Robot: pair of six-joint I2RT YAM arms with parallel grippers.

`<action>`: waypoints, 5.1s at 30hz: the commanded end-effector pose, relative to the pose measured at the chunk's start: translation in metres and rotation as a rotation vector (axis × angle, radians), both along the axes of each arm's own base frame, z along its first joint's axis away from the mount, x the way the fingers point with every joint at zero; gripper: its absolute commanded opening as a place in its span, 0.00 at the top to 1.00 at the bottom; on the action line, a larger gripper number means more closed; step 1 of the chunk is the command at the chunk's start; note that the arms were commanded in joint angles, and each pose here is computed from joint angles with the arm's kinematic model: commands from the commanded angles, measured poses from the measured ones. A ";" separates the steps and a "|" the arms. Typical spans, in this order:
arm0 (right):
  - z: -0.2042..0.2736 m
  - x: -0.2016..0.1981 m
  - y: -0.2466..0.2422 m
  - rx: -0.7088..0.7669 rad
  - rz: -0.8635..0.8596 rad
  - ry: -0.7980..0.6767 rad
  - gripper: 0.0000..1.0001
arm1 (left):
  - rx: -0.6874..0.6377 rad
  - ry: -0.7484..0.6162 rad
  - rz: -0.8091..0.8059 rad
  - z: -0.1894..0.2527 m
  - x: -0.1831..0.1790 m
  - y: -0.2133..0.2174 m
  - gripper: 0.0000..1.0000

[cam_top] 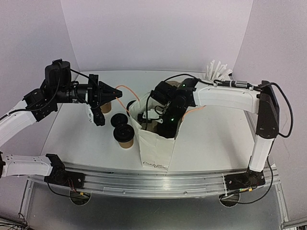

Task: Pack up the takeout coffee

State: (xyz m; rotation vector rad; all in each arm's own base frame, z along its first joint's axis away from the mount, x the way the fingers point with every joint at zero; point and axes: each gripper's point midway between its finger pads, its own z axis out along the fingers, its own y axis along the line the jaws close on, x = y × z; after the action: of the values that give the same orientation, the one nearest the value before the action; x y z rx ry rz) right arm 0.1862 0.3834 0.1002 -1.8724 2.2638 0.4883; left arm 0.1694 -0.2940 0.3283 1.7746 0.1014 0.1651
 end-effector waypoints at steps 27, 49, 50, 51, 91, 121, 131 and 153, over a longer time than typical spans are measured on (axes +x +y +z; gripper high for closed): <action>0.052 0.019 0.020 0.126 0.009 -0.186 0.48 | -0.053 -0.006 -0.034 0.008 -0.008 0.001 1.00; 0.157 0.015 0.023 0.376 0.025 -0.315 0.39 | -0.025 0.140 -0.040 -0.012 -0.021 0.008 1.00; 0.161 0.017 0.023 0.383 0.018 -0.327 0.39 | -0.026 0.139 -0.039 -0.011 -0.022 0.008 1.00; 0.166 0.018 0.022 0.391 0.011 -0.338 0.39 | -0.026 0.141 -0.038 -0.011 -0.022 0.008 1.00; 0.255 0.086 -0.003 0.679 -0.560 -0.311 0.22 | 0.137 1.416 0.675 -0.092 0.021 0.047 0.34; 0.232 0.080 -0.007 0.654 -0.613 -0.225 0.23 | 0.117 1.397 0.582 -0.178 0.028 0.012 0.00; 0.226 0.079 -0.003 0.644 -0.599 -0.211 0.24 | 0.141 1.461 0.597 -0.201 0.024 0.018 0.00; 0.218 0.077 -0.002 0.630 -0.592 -0.197 0.24 | 0.172 1.460 0.609 -0.222 0.031 0.013 0.00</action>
State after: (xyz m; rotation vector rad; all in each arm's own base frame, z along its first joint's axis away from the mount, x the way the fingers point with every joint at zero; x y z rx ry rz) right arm 0.2667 0.3779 0.3103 -0.8608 2.0871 0.7234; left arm 0.1888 -0.2784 0.1060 1.6481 1.7128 -0.7815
